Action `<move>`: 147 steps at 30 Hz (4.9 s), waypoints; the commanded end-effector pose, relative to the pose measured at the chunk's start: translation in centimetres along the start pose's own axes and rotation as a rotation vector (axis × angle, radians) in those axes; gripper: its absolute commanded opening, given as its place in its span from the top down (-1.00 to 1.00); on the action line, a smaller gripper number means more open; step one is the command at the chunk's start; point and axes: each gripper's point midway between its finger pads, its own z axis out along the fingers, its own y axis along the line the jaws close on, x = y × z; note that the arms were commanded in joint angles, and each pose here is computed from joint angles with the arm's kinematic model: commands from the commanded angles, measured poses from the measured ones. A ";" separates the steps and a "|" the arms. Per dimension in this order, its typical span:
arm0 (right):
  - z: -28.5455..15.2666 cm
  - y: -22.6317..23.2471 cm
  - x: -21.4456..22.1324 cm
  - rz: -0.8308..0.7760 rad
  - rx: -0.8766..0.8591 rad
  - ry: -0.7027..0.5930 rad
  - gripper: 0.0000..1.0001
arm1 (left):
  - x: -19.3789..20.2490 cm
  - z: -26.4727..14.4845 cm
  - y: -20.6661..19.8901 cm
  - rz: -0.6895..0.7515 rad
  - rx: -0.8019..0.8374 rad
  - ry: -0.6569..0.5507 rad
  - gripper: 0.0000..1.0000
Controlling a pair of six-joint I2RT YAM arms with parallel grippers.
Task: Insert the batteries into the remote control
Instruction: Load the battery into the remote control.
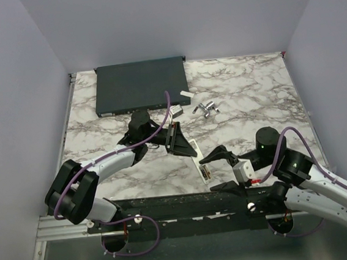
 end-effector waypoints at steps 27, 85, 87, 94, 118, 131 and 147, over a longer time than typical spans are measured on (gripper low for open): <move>0.2 1.0 2.1 -0.097 -0.026 0.046 -0.70 | 0.0 0.1 -1.2 0.051 0.019 0.002 1.00; 0.3 1.7 3.0 -0.035 -0.065 0.088 -0.05 | 0.1 0.0 -2.3 0.057 0.056 0.005 1.00; 0.3 1.7 3.1 -0.032 -0.066 0.094 -0.05 | 0.1 0.0 -2.2 0.058 0.056 0.005 1.00; 0.1 1.6 3.6 -0.007 -0.049 0.123 -0.05 | 0.0 0.0 -2.3 0.062 0.056 0.000 1.00; -0.4 2.6 4.9 0.126 -0.017 0.176 -0.03 | -0.5 0.1 -2.6 0.078 0.058 -0.017 1.00; -0.3 3.2 5.6 0.172 -0.041 0.194 0.18 | -0.7 0.0 -3.1 0.099 0.062 -0.023 1.00; -0.3 3.6 5.4 0.179 -0.061 0.183 0.28 | -1.1 -0.1 -3.0 0.105 0.052 -0.036 1.00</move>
